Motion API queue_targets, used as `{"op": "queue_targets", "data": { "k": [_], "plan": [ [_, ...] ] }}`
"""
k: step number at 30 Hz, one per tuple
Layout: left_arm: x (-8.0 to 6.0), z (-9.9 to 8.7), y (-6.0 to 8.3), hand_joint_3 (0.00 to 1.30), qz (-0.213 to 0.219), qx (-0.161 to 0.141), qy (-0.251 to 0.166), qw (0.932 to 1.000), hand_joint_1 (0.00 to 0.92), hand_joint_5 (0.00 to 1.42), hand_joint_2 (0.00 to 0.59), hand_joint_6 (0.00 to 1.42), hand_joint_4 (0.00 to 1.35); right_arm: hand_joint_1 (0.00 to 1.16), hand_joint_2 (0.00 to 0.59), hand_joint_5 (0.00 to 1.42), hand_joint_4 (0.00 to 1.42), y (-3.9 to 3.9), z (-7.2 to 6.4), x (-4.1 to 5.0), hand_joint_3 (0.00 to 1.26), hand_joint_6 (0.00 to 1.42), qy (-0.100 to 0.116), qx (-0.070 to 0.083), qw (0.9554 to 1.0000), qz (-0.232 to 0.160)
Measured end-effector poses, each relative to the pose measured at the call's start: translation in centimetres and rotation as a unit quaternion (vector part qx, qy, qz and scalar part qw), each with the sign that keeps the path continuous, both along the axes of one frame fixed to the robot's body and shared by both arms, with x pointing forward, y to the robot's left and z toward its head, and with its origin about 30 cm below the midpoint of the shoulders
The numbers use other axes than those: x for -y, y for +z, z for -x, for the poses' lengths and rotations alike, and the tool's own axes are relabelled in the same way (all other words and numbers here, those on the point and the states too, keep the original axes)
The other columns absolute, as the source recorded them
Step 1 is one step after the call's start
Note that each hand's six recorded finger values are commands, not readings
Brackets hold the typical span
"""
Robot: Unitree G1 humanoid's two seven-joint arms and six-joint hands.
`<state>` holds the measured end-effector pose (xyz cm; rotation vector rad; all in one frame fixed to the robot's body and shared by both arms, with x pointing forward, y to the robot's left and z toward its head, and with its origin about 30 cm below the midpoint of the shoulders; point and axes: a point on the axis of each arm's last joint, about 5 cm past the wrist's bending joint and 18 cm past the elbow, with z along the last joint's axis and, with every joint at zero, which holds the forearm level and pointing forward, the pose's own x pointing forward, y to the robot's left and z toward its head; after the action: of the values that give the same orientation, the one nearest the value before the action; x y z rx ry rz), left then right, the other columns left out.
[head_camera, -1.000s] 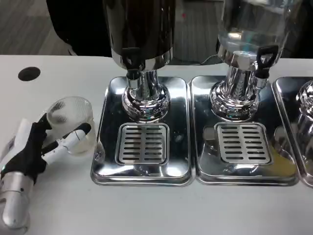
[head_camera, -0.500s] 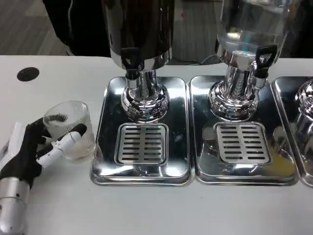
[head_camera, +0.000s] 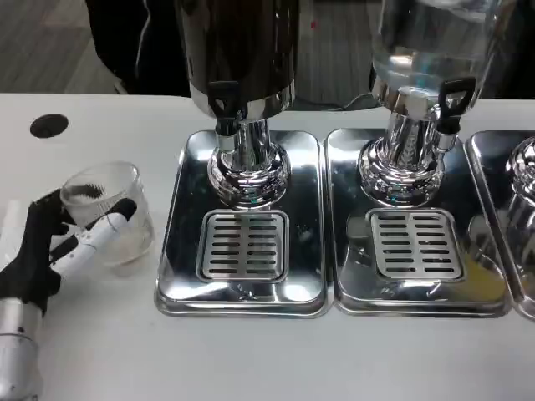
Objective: Grasp the cup under the faucet to collect the drink, then remove the cup.
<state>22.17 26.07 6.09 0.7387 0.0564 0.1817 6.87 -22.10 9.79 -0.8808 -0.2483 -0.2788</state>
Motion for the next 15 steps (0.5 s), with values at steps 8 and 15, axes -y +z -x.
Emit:
{"op": "queue_targets", "data": {
  "k": [8,15],
  "plan": [
    [1.1,-0.5,0.5,0.44,-0.027,0.01,-0.021,0.9994,0.212,0.41,0.196,0.42,0.55,0.36,0.586,0.0,0.08,0.0,0.1,0.0,0.1,0.0,0.0,0.0,1.0,-0.002],
    [2.4,-0.8,0.2,0.44,-0.049,0.001,-0.048,0.9976,0.212,0.41,0.196,0.43,0.56,0.36,0.586,0.0,0.08,-0.12,0.2,0.17,0.1,0.0,-0.004,-0.002,1.0,-0.006]
  ]
}}
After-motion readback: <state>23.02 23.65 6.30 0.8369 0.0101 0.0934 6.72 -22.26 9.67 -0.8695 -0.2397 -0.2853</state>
